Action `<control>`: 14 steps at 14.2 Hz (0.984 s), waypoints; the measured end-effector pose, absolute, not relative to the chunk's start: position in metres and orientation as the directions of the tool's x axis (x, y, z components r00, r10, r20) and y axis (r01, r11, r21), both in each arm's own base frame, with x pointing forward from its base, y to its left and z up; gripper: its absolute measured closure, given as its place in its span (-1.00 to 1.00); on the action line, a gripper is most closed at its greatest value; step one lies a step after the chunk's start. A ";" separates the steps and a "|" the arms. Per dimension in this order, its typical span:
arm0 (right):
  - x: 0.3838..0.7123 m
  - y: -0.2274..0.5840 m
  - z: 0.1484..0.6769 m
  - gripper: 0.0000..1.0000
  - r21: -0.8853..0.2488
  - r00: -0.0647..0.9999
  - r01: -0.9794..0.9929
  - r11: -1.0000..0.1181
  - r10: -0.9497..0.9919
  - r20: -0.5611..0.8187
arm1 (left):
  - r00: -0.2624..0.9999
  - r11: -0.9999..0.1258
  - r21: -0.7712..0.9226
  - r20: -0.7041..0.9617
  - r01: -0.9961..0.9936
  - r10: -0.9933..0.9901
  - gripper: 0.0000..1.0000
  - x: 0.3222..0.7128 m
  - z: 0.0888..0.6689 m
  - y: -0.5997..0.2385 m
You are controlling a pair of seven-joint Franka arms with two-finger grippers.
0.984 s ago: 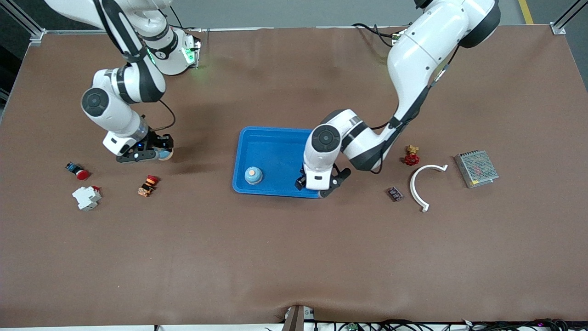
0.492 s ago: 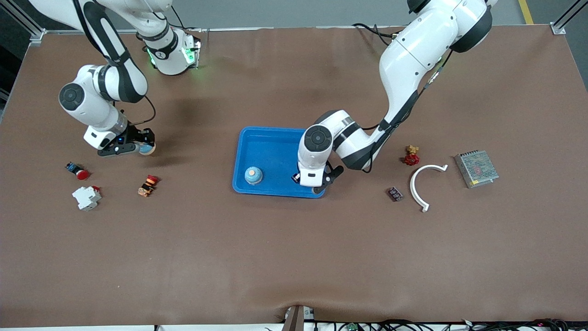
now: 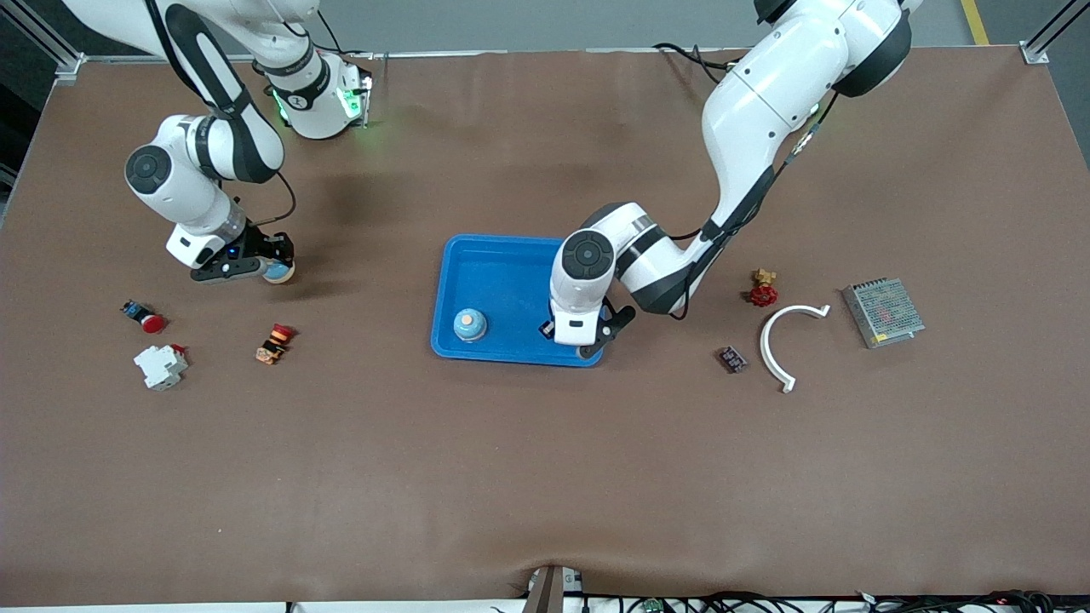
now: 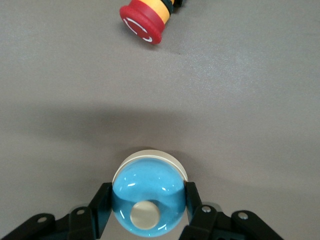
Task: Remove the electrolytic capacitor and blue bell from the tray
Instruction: 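Grasp the second capacitor with the left gripper while the right gripper lowers the bell, then release the bell beside the red button while the left gripper lifts the capacitor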
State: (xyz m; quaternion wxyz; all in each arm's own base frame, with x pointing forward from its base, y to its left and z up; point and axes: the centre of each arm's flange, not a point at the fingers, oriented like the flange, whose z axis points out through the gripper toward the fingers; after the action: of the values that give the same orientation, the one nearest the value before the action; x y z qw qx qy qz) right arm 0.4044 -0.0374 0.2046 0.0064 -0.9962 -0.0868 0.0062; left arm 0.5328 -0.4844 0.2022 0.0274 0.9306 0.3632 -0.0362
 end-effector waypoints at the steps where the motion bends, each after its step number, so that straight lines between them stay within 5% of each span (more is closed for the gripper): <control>1: 0.404 -0.038 0.204 -0.27 -0.012 0.985 0.172 -0.985 0.172 -0.005 | 0.730 -0.730 0.030 -0.079 0.682 0.679 0.40 0.538 0.213 -0.482; 7: 0.400 -0.038 0.187 -0.27 -0.012 0.986 0.167 -0.986 0.167 0.000 | 0.792 -0.792 -0.018 -0.003 0.611 0.611 0.40 0.589 0.307 -0.406; 11: 0.402 -0.040 0.188 -0.91 -0.014 0.987 0.163 -0.987 0.163 -0.003 | 0.863 -0.858 -0.124 -0.022 0.498 0.504 0.40 0.622 0.336 -0.314; 14: 0.414 -0.039 0.211 -1.00 -0.049 0.986 0.135 -0.990 0.139 -0.096 | 0.880 -0.875 -0.161 -0.065 0.456 0.470 0.40 0.644 0.327 -0.240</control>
State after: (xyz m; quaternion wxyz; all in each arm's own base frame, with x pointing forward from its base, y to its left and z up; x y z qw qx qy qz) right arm 0.4139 -0.0392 0.2106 0.0213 -0.9961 -0.0689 0.0499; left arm 0.6442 -0.2395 0.3268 -0.0706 0.9670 0.2395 -0.0513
